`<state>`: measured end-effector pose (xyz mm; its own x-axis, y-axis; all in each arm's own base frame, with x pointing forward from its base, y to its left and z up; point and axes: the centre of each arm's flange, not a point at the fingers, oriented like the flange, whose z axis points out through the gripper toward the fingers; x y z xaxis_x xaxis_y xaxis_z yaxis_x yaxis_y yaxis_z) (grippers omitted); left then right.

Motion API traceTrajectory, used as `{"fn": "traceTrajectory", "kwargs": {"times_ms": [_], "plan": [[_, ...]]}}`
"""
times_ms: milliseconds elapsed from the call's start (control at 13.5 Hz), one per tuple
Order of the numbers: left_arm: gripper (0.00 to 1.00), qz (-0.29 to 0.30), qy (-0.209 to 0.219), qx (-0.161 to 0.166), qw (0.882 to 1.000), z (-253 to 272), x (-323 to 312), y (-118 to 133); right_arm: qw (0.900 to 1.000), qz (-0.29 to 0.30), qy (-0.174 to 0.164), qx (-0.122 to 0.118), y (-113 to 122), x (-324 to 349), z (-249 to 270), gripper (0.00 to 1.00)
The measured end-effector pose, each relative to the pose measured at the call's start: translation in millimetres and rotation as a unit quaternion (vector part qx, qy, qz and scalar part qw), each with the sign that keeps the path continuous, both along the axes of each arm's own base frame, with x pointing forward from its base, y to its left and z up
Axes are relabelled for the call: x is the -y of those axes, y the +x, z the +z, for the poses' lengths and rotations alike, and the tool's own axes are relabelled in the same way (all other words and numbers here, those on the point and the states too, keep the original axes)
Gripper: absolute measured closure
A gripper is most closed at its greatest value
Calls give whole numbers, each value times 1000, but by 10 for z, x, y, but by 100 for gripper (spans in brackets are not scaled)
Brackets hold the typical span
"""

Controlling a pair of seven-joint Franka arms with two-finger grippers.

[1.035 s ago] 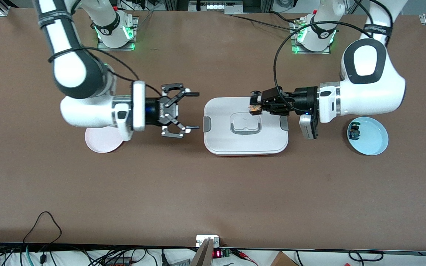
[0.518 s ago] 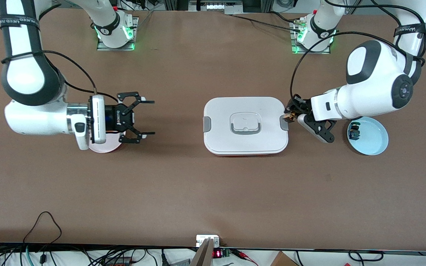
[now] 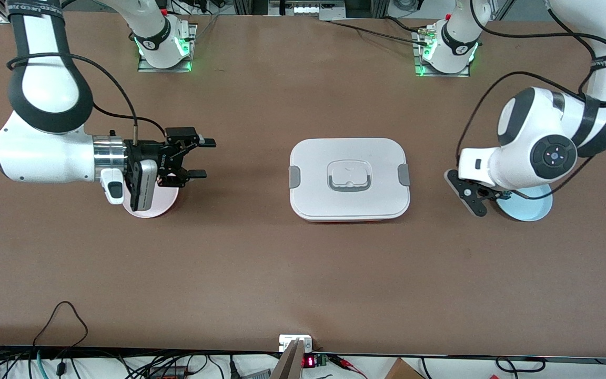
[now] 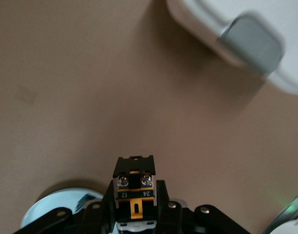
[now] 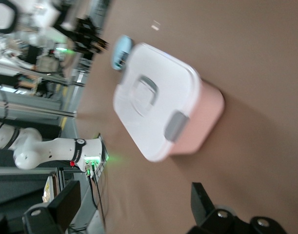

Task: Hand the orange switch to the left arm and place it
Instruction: 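Lower the switch onto the blue plate while the right gripper retreats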

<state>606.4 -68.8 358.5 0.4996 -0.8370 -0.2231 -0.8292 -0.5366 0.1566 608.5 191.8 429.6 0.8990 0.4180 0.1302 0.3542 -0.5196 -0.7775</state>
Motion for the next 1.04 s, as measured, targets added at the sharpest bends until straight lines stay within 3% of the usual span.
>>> {"fn": "traceTrajectory", "kwargs": {"times_ms": [148, 222, 370, 518, 665, 813, 1035], "plan": [[66, -57, 8, -15, 998, -118, -470, 47, 994, -33, -91, -57, -56, -1, -22, 0], [66, -80, 13, -22, 996, -173, -727, 59, 987, -43, -136, -71, -89, 1, -15, 0], [66, -115, 18, -38, 993, -301, -1155, 60, 969, -48, -233, -69, -139, 71, 5, 0], [66, -161, 3, -49, 986, -491, -1485, 56, 942, -47, -328, -58, -165, 237, -2, 0], [66, -219, -27, -39, 975, -738, -1806, 58, 913, -40, -404, -41, -173, 447, 36, 0], [66, -269, -53, -16, 962, -1003, -2107, 18, 896, -46, -440, -29, -174, 723, 204, 0], [66, -302, -70, 12, 951, -1323, -2325, -104, 883, -97, -458, -22, -134, 1229, 523, 0]]}}
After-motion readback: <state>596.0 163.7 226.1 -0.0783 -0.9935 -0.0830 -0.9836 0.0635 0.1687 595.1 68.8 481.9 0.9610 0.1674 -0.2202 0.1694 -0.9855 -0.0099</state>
